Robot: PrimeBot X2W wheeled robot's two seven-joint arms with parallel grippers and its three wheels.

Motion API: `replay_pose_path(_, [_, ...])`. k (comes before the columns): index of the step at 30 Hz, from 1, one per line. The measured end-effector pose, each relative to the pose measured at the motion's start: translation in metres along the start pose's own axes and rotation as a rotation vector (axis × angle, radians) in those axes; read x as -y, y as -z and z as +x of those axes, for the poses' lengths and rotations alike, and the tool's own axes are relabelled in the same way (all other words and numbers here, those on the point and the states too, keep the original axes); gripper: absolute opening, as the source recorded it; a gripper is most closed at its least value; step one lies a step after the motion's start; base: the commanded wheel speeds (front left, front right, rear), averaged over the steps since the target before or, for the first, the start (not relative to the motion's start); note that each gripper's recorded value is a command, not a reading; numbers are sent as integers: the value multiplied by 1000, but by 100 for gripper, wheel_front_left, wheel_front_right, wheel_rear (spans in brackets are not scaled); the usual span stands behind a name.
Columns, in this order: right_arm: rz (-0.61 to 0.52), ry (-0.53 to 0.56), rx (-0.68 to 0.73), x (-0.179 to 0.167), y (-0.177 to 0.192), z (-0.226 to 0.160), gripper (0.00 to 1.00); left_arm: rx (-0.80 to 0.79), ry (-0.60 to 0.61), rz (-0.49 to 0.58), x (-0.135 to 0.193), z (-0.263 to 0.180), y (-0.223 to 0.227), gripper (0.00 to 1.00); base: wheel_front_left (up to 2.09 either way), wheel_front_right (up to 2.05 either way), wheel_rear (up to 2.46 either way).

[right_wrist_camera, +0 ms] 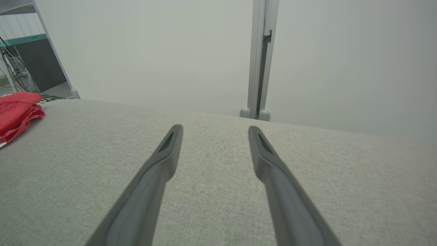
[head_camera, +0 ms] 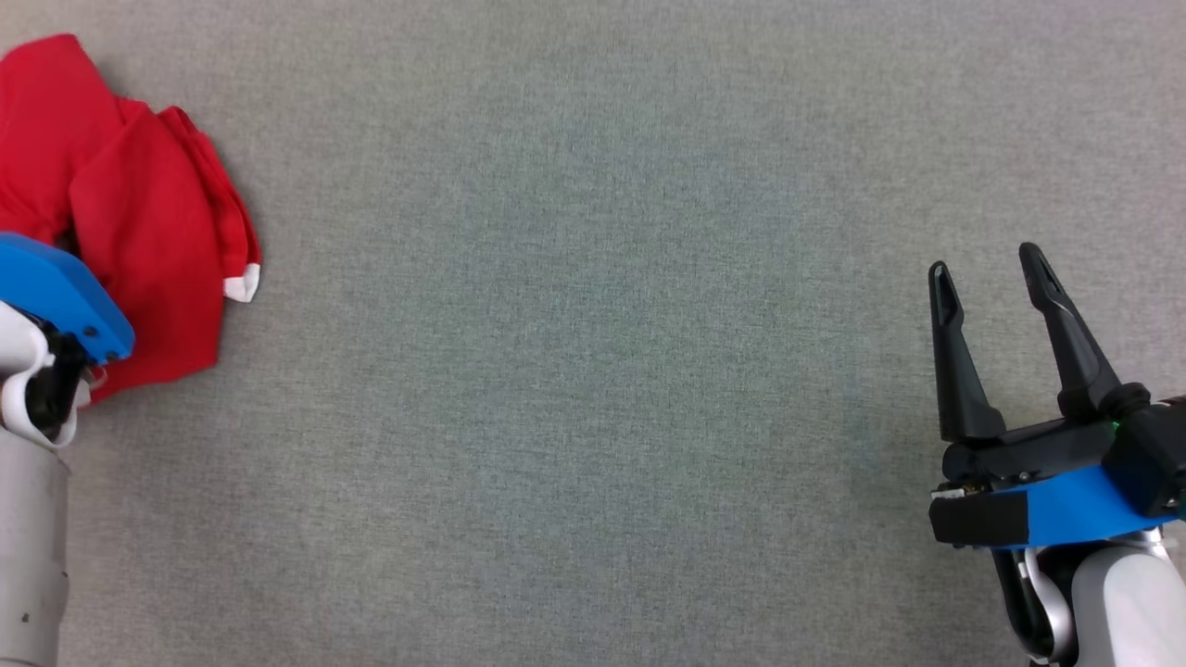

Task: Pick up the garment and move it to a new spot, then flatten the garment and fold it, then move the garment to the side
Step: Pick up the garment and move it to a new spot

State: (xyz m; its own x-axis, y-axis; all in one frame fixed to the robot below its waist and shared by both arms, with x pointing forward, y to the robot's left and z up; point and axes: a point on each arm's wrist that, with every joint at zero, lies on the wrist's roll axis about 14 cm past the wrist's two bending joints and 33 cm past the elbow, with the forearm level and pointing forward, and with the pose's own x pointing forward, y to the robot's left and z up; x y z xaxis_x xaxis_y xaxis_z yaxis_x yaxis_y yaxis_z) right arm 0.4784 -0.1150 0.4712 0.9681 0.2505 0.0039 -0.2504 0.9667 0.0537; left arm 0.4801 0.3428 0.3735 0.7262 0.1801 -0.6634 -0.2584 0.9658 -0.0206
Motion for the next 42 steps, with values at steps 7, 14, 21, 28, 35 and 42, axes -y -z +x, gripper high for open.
replay_pose_path(7, [7,6,37,-2,-17,-10,100,382,18,99,11,-32,-97,0,0,0,0])
replay_pose_path(14, [20,36,77,3,-34,-29,100,701,120,189,57,-89,-187,0,0,0,0])
replay_pose_path(21, [44,106,101,21,-42,-57,100,978,286,279,137,-158,-256,0,0,0,0])
replay_pose_path(28, [60,210,106,50,-43,-90,100,1153,586,325,252,-222,-278,0,0,0,0])
replay_pose_path(35, [77,306,120,74,-45,-118,100,1172,877,343,356,-265,-257,0,0,0,0])
replay_pose_path(42, [103,374,124,89,-44,-138,100,1122,1068,338,419,-286,-225,0,0,0,0])
